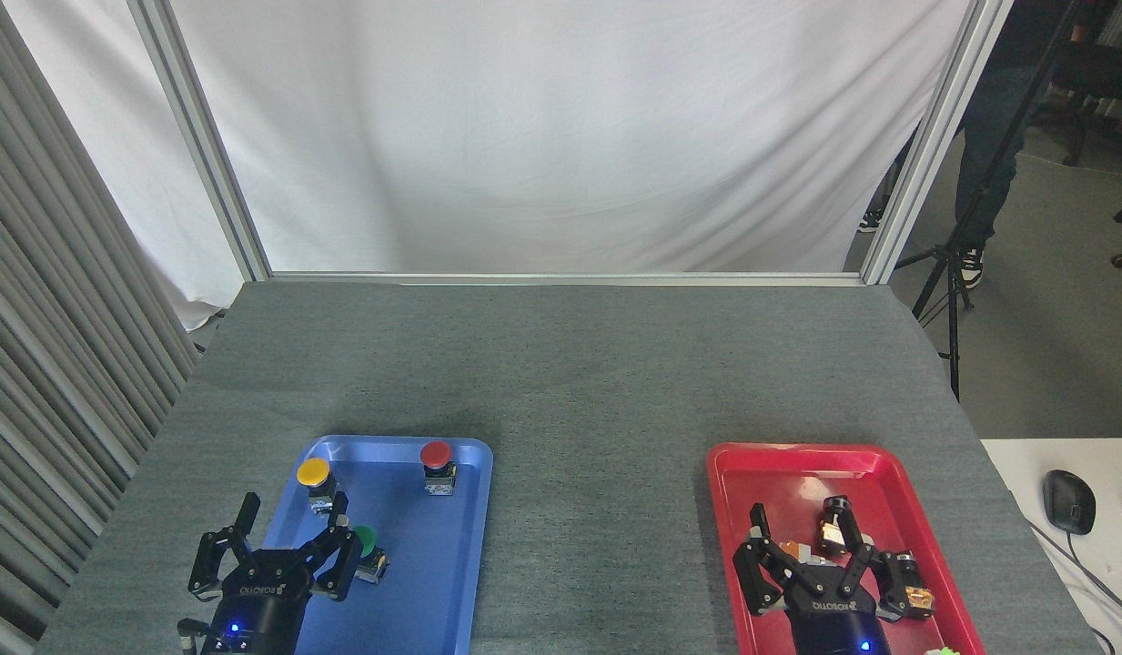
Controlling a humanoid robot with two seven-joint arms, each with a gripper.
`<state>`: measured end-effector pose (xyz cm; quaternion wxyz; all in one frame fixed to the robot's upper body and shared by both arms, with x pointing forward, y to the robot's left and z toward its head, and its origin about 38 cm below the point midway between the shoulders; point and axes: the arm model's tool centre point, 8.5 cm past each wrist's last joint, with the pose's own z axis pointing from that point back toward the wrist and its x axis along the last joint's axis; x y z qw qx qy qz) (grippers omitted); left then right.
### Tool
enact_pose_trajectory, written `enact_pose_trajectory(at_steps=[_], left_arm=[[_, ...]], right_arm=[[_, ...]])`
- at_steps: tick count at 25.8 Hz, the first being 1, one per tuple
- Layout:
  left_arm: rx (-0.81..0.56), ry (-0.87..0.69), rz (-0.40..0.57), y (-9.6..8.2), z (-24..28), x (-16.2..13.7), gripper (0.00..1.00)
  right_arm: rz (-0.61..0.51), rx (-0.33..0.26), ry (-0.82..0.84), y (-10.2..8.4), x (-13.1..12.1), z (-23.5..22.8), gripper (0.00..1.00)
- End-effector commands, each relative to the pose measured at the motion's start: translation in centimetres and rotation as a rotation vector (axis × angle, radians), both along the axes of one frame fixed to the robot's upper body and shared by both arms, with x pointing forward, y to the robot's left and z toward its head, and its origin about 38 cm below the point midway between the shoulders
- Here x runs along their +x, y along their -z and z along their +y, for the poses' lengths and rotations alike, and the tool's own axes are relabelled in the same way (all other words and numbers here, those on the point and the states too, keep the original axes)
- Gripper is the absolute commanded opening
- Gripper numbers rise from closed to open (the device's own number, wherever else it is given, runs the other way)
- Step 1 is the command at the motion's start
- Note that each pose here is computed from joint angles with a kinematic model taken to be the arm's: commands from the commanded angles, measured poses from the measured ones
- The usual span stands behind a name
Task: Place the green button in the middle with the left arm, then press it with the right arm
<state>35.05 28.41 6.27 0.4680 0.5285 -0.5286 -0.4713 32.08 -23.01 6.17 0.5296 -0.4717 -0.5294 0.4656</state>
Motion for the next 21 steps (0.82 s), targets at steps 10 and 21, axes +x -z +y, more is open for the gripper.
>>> enact_pose_trajectory(at_steps=[10, 21], left_arm=[[0.01, 0.014, -0.015, -0.3, 0.0, -0.4, 0.99], [0.013, 0.021, 0.01, 0.6, 0.0, -1.4, 0.99]], right_arm=[[0.002, 0.003, 0.004, 0.1, -0.1, -0.1, 1.0], [0.001, 0.001, 0.004, 0.0, 0.0, -0.1, 1.0]])
